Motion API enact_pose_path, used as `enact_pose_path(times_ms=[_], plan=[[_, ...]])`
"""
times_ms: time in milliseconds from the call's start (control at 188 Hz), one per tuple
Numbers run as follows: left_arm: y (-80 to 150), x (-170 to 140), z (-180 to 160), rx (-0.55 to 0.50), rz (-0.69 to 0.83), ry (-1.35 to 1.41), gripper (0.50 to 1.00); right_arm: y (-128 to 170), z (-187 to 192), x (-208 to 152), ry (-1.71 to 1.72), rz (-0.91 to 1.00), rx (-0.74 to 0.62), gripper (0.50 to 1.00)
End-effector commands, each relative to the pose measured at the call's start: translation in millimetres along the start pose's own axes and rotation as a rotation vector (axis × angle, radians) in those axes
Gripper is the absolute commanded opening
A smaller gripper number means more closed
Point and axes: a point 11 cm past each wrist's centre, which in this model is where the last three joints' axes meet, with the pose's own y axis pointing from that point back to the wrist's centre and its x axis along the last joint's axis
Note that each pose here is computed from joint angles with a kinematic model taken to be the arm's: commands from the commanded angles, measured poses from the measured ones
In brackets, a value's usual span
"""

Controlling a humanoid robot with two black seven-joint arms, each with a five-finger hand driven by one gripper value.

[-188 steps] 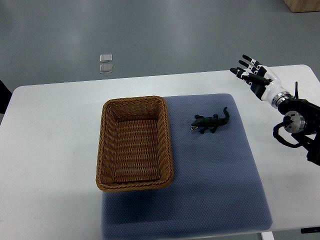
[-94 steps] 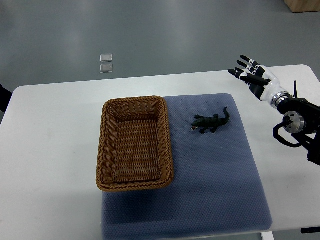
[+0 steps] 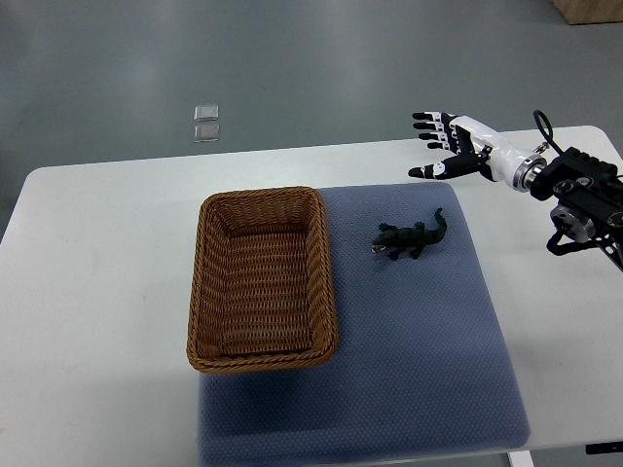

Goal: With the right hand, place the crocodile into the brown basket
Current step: 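Reach the right hand forward and down over the toy crocodile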

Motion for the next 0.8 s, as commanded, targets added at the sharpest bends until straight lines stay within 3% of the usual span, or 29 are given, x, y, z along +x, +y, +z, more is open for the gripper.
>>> enact_pose_path(times_ms=[0,304,794], plan=[[0.0,0.0,0.2,-0.001,0.0,0.0,1.0,-6.8,-14.6,-8.0,0.134,-0.104,-0.005,0.926],[0.0,0.0,0.0,0.0,0.0,0.0,1.0,-15.2,-33.9,-31.5,0.59,-0.356,-0.049,0.926],[0.0,0.0,0.2,-0.001,0.0,0.0,1.0,-10.5,-23.2,-35.5,0.91,-0.49,-0.114,0.919]])
